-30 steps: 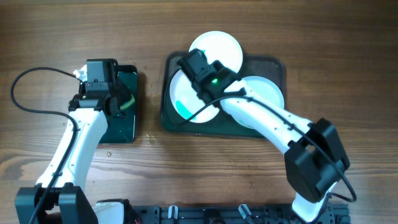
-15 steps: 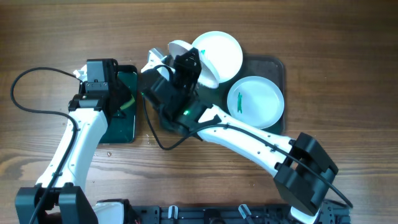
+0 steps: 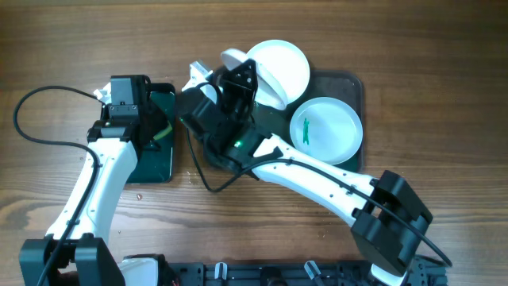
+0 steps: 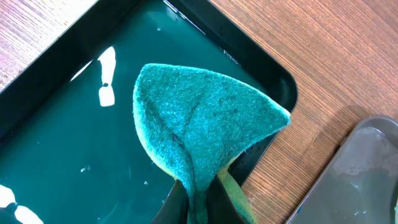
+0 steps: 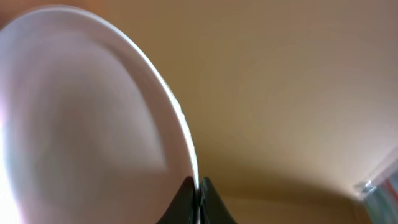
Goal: Clean dirty plates on tray and stack at the side
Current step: 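Lift the cleaned plate by its rim with the right gripper, then place the plate on the table right of the tray, release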
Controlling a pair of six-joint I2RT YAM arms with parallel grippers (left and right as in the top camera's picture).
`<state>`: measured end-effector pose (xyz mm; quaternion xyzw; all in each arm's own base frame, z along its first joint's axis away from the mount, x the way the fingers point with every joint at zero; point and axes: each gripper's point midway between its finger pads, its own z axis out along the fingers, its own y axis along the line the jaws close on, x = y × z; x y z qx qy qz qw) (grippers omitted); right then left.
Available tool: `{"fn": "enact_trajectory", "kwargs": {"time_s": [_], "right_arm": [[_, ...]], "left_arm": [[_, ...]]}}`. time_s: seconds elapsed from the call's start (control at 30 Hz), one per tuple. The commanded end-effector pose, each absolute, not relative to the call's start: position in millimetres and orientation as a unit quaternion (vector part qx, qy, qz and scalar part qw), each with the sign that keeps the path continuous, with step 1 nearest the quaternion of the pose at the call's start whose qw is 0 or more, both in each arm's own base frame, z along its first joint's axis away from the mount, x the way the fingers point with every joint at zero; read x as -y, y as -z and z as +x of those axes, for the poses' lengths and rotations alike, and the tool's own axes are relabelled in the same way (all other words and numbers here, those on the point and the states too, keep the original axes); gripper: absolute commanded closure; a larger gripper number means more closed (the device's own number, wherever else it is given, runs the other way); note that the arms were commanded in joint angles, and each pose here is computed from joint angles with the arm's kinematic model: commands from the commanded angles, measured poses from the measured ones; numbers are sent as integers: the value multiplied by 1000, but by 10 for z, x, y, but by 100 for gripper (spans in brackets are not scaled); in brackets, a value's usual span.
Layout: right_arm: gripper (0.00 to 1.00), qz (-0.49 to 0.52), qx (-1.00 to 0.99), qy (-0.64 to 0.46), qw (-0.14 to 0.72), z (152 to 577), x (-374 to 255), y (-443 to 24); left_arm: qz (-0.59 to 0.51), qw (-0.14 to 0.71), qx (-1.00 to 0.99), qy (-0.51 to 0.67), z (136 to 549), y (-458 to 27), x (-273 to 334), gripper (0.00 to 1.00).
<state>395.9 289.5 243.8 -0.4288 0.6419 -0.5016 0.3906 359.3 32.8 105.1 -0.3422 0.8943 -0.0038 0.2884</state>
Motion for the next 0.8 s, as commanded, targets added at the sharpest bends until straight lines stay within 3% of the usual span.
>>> {"fn": "enact_trajectory", "kwargs": {"time_s": [0.0,0.2,0.3,0.4,0.5,0.6,0.77], "right_arm": [[96,-457,-698,372,407,3842,-3083,-1993],[96,-384,-695,410,449,3988,-2965,-2378],[96,-393,-711,363,457,4073,-2969,-2341],[96,-457,-760,237,397,3977,-3041,-1791],[96,-328,-846,136,397,4236,-2717,-1698],[96,-311,-881,-39,353,4353,-2556,-1670],[96,-147,-905,-218,335,4730,-1526,-1871]], "left_arm": [[-344,292,-892,5,3601,-1071,-337,96],[-344,292,-892,5,3601,-1073,-337,96],[-344,292,-892,5,3601,-1073,-337,96],[-344,292,-892,5,3600,-1072,-337,96],[-344,292,-892,5,3600,-1071,-337,96],[-344,292,-892,5,3600,-1071,-337,96],[-344,291,-892,5,3599,-1070,-336,96]]}}
